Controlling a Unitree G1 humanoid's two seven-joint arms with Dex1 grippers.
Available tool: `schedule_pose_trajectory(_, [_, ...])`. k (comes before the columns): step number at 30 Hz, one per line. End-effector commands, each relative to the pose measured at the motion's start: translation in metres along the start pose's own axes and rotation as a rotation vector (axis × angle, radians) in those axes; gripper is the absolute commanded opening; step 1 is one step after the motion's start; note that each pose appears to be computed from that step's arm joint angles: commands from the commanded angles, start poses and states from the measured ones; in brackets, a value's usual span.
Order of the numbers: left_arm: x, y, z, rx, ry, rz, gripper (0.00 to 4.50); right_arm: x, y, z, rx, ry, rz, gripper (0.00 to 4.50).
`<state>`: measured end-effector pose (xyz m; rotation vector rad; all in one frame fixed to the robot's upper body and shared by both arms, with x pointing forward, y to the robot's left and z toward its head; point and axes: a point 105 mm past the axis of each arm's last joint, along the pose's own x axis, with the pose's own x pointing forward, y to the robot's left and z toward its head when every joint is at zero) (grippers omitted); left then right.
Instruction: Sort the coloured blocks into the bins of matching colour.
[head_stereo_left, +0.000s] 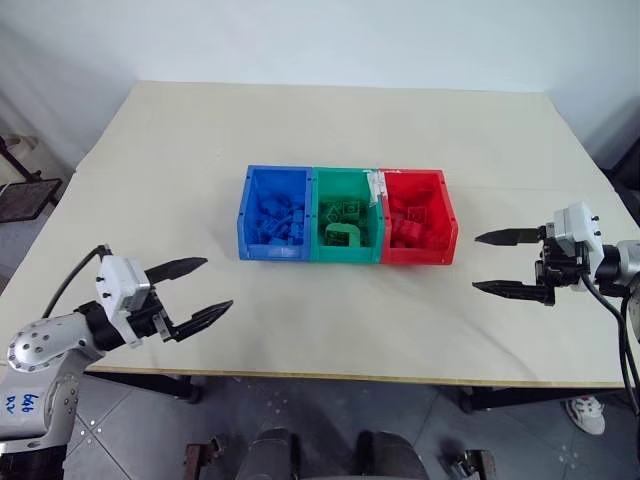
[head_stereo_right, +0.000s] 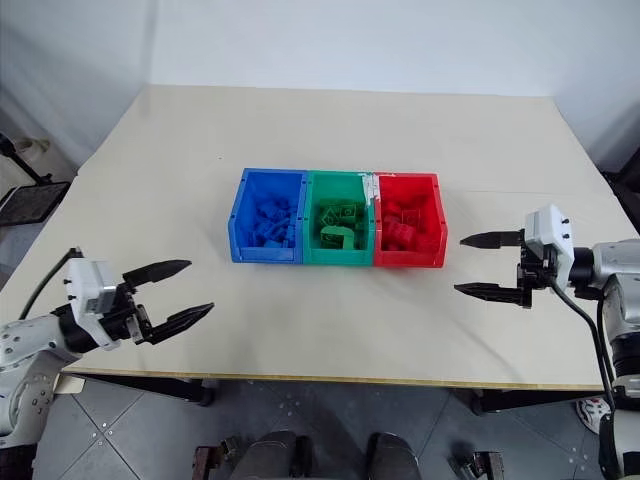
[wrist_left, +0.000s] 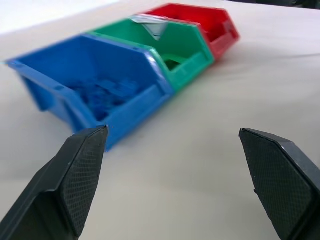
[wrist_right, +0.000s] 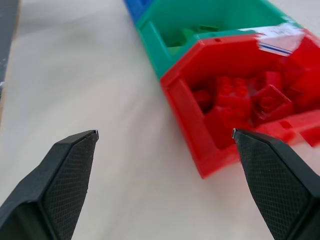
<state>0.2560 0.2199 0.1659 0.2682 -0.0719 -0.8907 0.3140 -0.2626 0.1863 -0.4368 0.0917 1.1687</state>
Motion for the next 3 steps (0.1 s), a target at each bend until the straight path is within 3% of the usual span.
schedule_pose_trajectory(1, [-0.0032,0.0064,0.0121,0.045,-0.045,0.019,4.46,-0.0085,-0.0022,0.0082,-0.041,-0.019,0.016,4.50])
schedule_pose_trajectory(3, [-0.0022,0.0082,0.0156,0.054,-0.072,0.018,4.46,-0.0101,-0.0047,0.0084,-0.041,-0.023,0.002,4.50])
